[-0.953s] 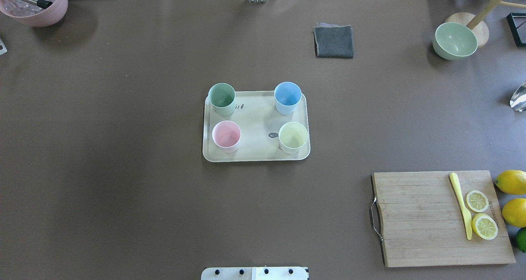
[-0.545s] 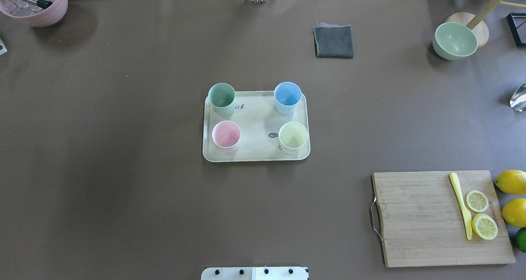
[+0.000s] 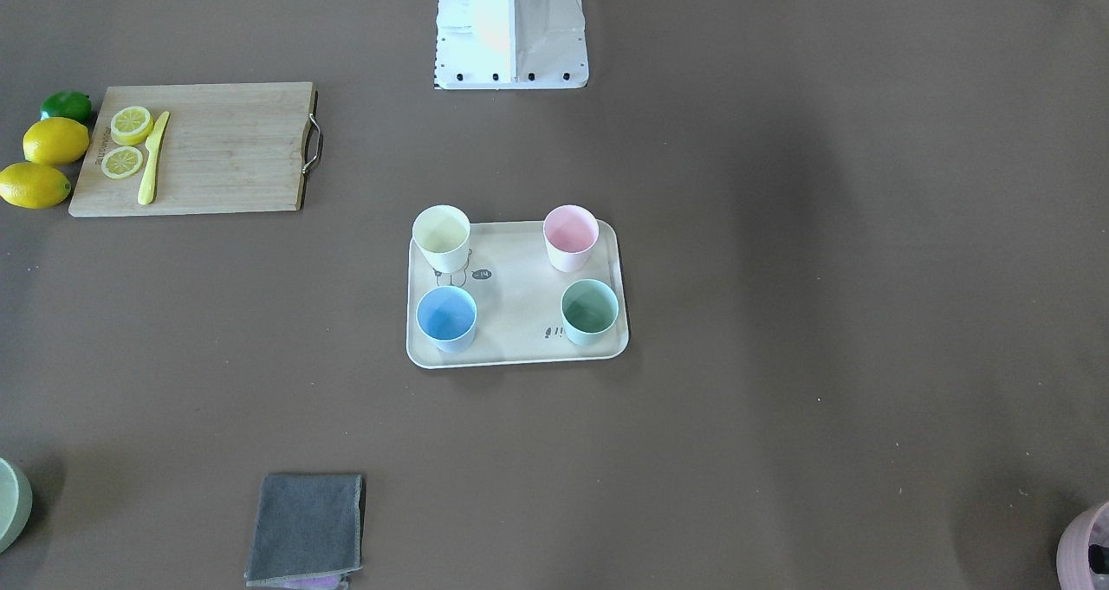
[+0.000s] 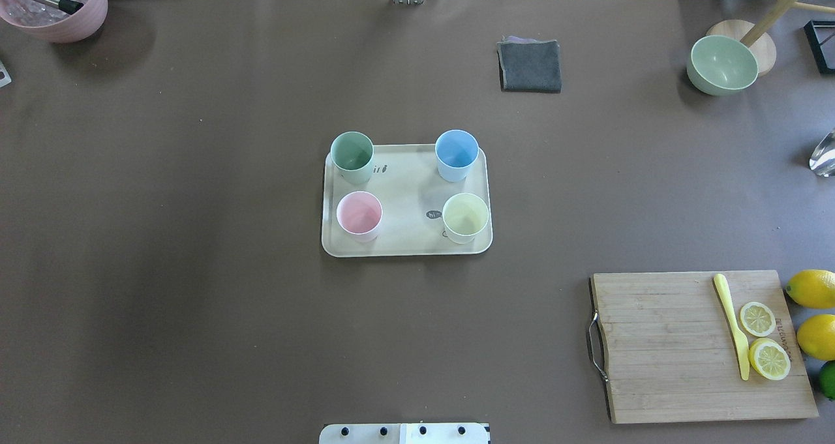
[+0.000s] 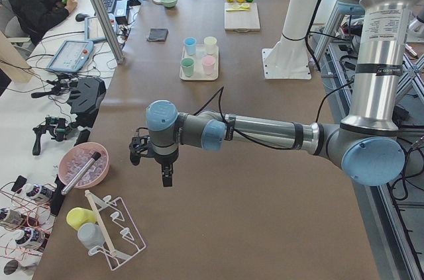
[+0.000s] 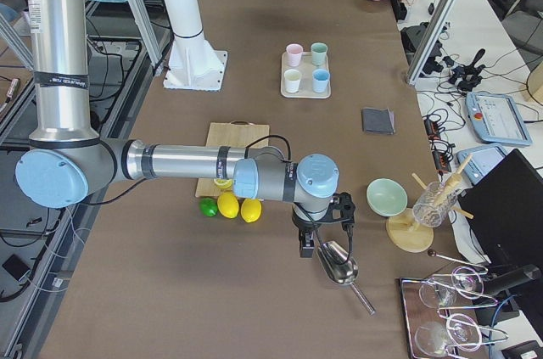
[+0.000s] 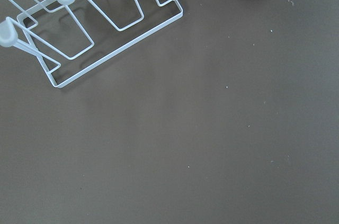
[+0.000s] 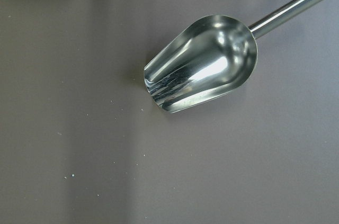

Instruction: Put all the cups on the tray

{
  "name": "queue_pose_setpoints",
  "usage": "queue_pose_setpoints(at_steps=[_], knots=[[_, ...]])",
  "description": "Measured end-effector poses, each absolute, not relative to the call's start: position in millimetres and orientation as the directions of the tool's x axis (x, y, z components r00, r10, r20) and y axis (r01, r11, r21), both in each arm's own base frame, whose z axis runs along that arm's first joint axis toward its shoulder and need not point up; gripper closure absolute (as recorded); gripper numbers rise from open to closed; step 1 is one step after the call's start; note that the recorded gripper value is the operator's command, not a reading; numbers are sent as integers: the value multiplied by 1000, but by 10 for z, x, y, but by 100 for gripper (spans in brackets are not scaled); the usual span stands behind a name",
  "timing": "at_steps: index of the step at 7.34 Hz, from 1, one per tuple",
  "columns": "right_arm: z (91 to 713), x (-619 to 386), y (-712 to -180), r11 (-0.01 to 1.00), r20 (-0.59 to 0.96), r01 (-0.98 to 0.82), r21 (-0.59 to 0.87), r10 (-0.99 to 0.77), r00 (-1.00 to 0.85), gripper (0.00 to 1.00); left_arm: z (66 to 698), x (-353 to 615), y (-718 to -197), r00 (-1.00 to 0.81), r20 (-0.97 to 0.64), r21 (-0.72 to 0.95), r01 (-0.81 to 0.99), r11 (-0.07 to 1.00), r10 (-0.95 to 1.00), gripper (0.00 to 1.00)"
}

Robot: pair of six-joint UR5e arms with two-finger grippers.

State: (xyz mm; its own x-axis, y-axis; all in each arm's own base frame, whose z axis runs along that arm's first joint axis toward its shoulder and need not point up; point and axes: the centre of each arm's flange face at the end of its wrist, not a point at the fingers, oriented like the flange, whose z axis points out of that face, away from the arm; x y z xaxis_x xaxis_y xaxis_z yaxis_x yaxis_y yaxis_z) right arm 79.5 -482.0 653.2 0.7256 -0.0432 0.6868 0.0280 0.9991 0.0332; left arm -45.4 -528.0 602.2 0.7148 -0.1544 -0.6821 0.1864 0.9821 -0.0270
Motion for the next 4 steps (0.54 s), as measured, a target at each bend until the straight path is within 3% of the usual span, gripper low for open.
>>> queue_pose_setpoints(at_steps=[4], knots=[[6520, 795, -4831, 999, 687, 29, 37, -46, 725, 0, 6045, -463, -5273, 716, -679, -35, 189, 981, -162, 2]])
